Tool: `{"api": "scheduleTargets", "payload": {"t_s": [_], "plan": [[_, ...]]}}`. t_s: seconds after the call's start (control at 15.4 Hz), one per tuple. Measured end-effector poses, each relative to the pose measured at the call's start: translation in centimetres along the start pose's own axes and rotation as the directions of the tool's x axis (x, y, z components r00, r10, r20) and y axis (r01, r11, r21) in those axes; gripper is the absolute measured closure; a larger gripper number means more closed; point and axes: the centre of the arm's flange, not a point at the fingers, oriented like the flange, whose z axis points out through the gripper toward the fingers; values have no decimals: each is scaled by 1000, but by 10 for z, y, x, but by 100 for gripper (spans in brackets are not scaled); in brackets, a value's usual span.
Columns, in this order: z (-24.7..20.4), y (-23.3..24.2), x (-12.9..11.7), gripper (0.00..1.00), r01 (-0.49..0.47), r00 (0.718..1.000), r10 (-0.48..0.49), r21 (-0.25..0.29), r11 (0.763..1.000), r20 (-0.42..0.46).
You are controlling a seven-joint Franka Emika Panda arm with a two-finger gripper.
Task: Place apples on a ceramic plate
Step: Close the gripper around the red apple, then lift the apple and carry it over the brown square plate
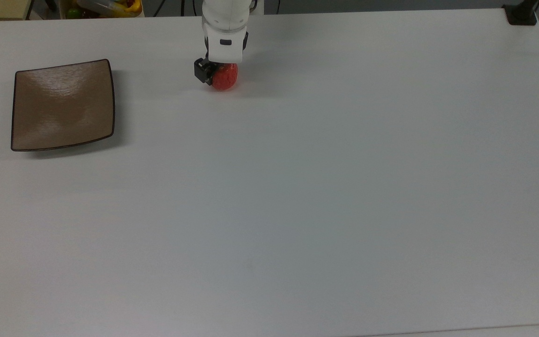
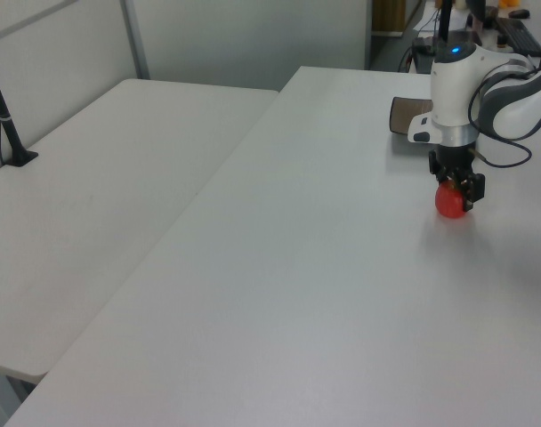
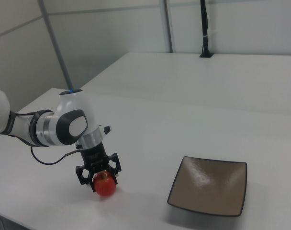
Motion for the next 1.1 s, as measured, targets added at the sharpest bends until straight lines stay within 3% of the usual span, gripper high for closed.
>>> {"api": "scheduleTargets", "payload": {"t_s": [0.45,0.71,1.1], "plan": [[-22,8,-1,22,-59,998,58,-21,998,-19],[-93,29,-3,22,-180,984,179,-28,983,-26],[-216,54,-22,22,-292,954,295,58,955,-57]]}}
